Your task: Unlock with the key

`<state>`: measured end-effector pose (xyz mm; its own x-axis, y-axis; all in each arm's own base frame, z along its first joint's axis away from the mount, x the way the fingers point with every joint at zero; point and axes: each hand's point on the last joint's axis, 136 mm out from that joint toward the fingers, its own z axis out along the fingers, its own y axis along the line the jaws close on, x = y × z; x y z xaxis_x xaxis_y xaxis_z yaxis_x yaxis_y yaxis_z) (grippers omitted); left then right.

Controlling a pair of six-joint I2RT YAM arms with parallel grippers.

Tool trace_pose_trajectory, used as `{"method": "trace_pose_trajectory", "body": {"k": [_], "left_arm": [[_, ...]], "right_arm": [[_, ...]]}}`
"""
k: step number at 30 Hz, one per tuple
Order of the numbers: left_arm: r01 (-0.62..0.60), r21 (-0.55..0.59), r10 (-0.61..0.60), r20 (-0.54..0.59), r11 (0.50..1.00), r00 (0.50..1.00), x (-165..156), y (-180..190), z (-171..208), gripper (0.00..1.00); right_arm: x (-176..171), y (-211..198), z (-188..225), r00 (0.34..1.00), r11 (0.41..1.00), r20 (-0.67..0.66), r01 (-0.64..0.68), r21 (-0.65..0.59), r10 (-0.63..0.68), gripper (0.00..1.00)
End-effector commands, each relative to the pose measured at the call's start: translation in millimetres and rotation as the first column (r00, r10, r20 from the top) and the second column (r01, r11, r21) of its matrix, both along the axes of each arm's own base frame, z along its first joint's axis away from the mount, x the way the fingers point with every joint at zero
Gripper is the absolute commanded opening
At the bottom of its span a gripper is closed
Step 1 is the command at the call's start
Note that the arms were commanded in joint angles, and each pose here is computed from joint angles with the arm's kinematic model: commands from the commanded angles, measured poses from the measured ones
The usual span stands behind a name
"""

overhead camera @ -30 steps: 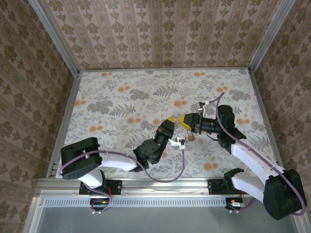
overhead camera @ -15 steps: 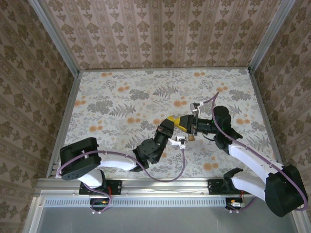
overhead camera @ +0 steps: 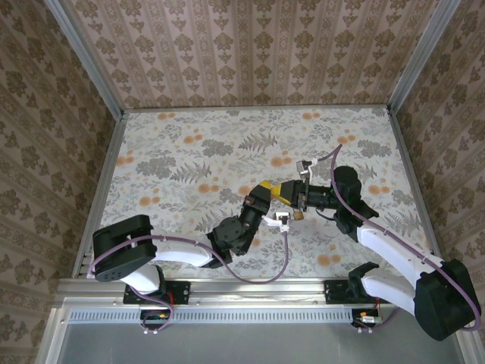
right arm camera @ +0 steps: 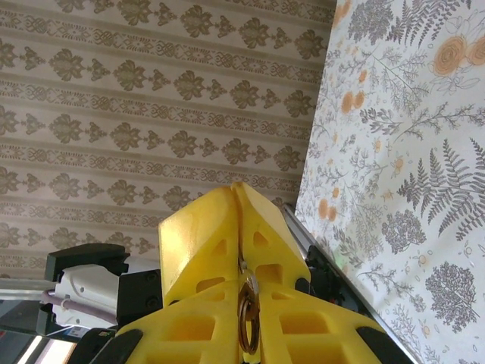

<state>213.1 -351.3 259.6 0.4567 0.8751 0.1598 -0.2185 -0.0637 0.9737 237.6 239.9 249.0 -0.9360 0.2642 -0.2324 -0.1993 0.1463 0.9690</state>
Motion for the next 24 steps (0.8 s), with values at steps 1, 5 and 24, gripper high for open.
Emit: {"method": "trace_pose_trajectory", "body": {"k": [1, 5, 24], "left_arm": [[-0.019, -0.096, 0.018, -0.01, 0.995, 1.0, 1, 5, 19, 0.0], [-0.019, -0.098, 0.017, -0.015, 0.995, 1.0, 1, 5, 18, 0.0], [-0.005, -0.106, 0.003, -0.022, 0.994, 1.0, -1, 2, 15, 0.0]], "right_arm": [[2, -3, 21, 0.997, 0.999, 0.071, 0.034, 0.026, -0.036, 0.14], [4, -5, 23, 0.996, 0.999, 0.077, 0.05, 0.023, -0.051, 0.14], [10, -6, 31, 0.994, 0.997, 0.089, 0.063, 0.043, -0.067, 0.16]]}}
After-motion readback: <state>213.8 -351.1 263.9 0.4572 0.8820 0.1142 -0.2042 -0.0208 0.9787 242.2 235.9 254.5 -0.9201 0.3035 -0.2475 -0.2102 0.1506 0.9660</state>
